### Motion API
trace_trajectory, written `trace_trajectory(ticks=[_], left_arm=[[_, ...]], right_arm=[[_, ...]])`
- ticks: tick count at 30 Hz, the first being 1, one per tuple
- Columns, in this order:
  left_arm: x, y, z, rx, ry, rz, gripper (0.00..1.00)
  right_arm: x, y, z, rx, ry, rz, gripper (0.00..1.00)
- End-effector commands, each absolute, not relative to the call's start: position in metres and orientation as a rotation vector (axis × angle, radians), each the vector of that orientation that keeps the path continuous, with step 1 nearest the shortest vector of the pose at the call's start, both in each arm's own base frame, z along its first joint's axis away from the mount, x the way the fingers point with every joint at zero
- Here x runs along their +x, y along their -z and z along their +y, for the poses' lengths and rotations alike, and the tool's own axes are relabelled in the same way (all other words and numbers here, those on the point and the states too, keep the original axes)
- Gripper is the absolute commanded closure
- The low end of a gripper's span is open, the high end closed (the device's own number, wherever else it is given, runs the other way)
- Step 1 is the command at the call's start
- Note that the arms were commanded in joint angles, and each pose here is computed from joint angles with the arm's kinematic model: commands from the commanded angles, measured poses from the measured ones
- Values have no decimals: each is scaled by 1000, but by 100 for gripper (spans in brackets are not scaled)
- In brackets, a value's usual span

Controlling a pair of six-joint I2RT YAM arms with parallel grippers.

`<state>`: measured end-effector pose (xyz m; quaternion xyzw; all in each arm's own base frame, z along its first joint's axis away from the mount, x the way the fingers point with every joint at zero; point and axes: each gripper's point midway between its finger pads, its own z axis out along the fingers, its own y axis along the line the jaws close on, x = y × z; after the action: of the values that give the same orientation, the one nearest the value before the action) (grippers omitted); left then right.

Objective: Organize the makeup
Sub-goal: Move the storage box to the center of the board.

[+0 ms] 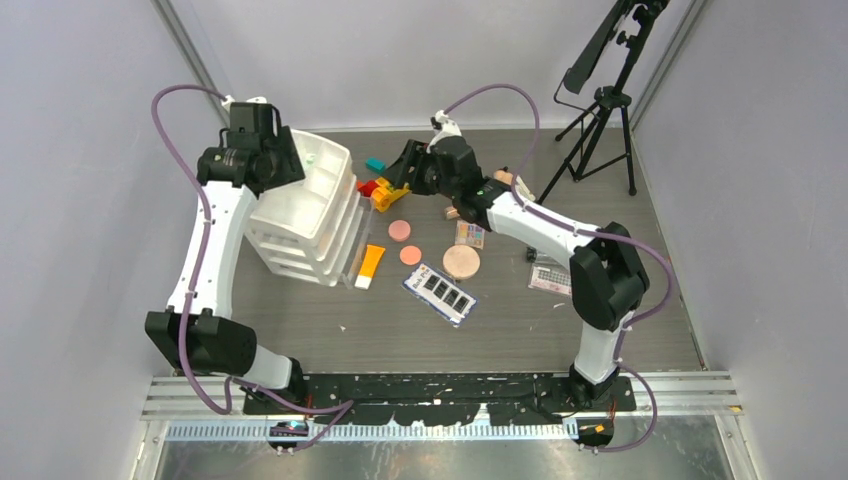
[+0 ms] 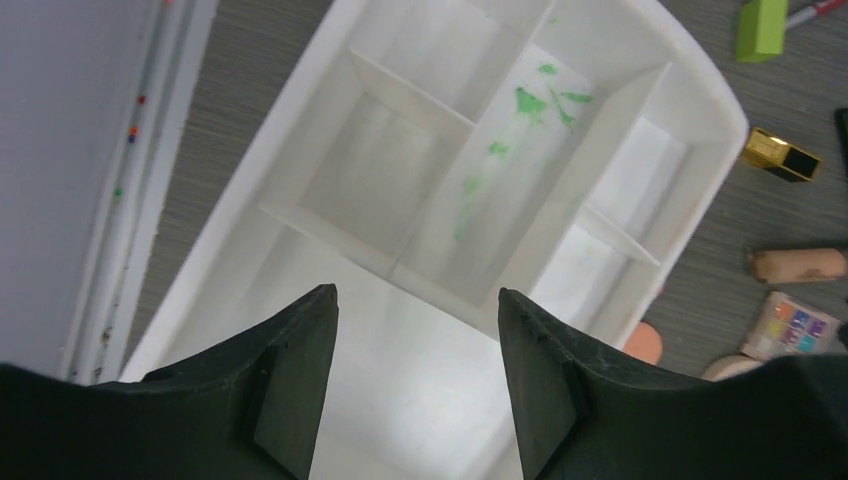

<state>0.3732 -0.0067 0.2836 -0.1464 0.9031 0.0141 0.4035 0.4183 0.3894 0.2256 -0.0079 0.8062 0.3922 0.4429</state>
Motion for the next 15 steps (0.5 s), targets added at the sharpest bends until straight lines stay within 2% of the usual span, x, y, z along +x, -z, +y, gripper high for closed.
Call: trace_trajectory(ticks=[1,6,15], left_arm=[[351,-319,36,-390,-289,2194,38],[341,-326,48,-389,-315,2182,43],[323,-326,79,-417,-530,2149,43]], right_arm=[[407,-251,382,-47,-988,1920,35],[401,-241,378,-47,-984,1949,35],[388,-213,380,-44,-1025,2020,35]])
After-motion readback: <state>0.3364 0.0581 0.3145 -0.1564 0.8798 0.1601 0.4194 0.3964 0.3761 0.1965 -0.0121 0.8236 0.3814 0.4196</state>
